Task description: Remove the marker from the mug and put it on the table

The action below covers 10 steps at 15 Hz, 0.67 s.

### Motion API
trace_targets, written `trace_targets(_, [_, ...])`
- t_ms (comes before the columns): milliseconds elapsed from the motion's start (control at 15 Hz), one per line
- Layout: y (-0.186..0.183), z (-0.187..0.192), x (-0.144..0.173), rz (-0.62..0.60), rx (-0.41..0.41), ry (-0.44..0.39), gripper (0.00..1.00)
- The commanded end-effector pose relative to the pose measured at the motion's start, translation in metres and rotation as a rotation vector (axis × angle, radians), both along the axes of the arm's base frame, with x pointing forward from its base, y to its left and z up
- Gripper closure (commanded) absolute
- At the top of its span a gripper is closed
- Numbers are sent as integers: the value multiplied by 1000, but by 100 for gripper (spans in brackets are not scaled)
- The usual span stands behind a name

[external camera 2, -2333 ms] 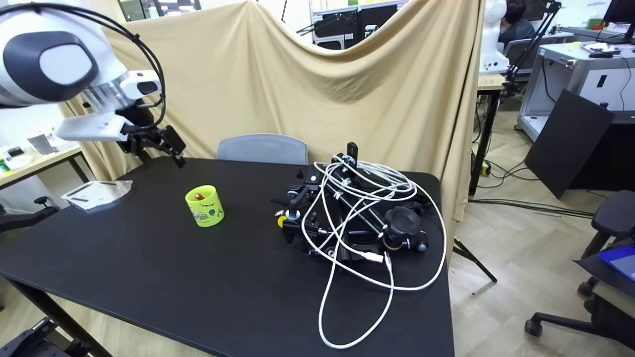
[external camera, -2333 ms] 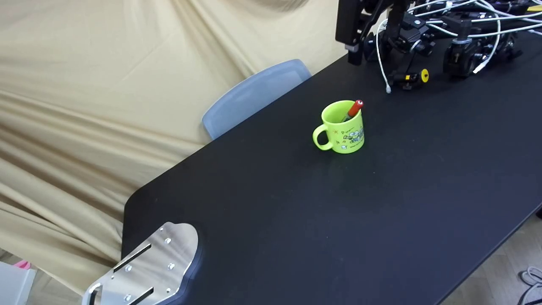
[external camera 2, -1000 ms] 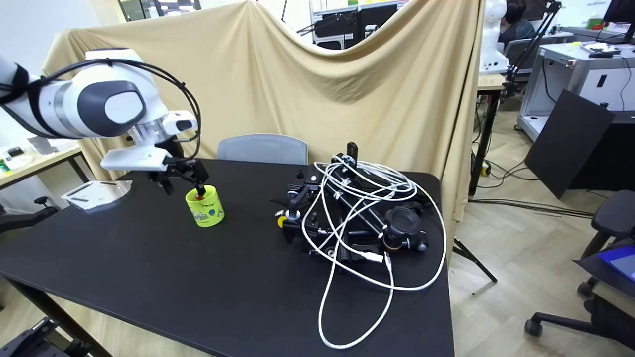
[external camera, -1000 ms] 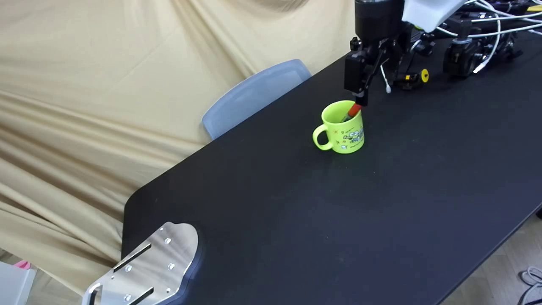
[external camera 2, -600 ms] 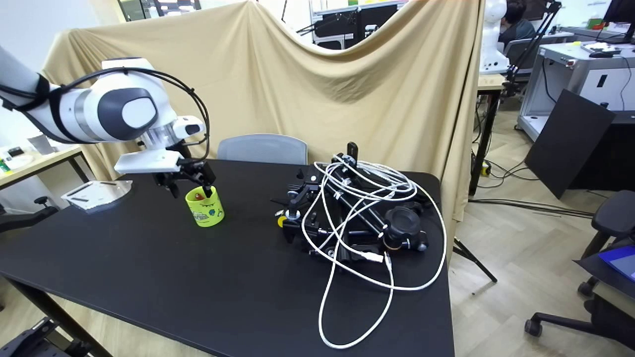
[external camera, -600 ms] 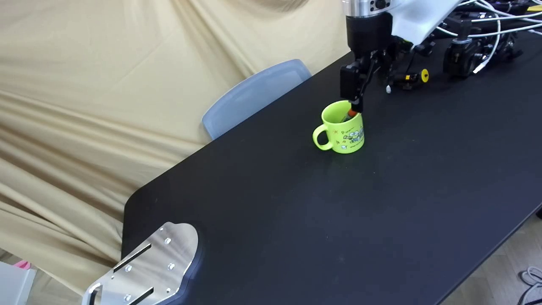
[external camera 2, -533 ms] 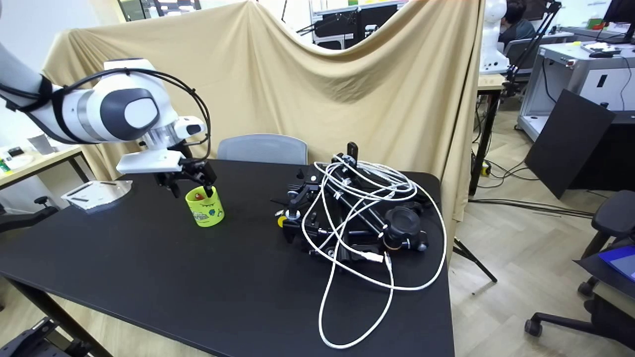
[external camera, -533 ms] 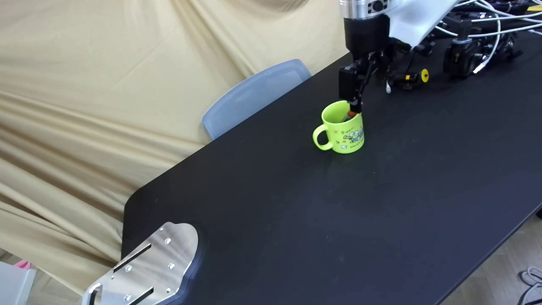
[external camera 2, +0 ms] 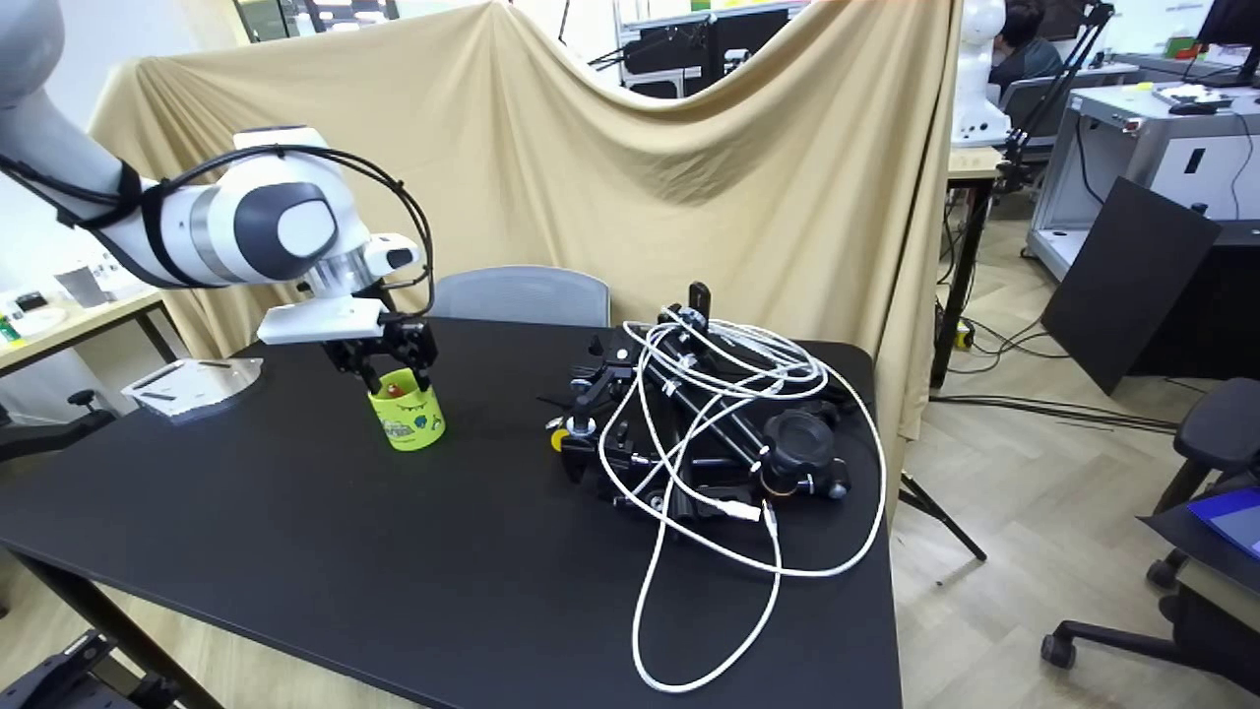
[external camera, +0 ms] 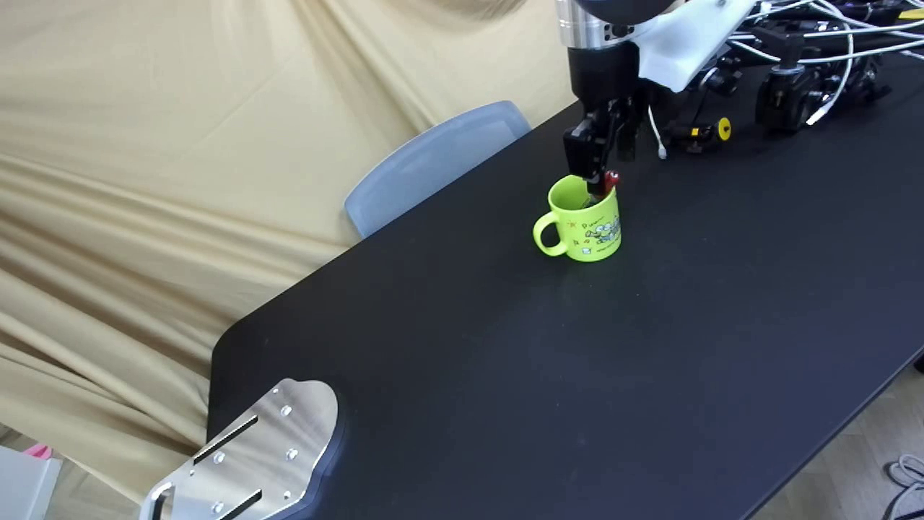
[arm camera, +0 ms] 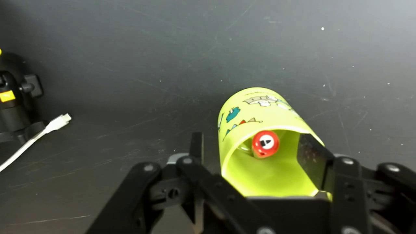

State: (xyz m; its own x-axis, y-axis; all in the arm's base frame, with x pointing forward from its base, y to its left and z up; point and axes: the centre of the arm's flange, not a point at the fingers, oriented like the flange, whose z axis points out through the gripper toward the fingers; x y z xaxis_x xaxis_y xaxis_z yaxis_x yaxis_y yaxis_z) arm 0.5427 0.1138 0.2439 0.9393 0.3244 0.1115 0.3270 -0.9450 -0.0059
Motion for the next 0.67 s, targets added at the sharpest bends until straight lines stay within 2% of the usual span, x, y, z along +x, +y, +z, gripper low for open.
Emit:
trace_targets(0, [4, 0, 14, 24, -1, 9, 55])
trace_targets(400, [3, 9, 11, 34, 6, 24, 95])
trace_targets(467, [4, 11, 9, 33, 6, 29, 97])
trace_targets(600, [5, 16, 6, 36, 10, 43, 95])
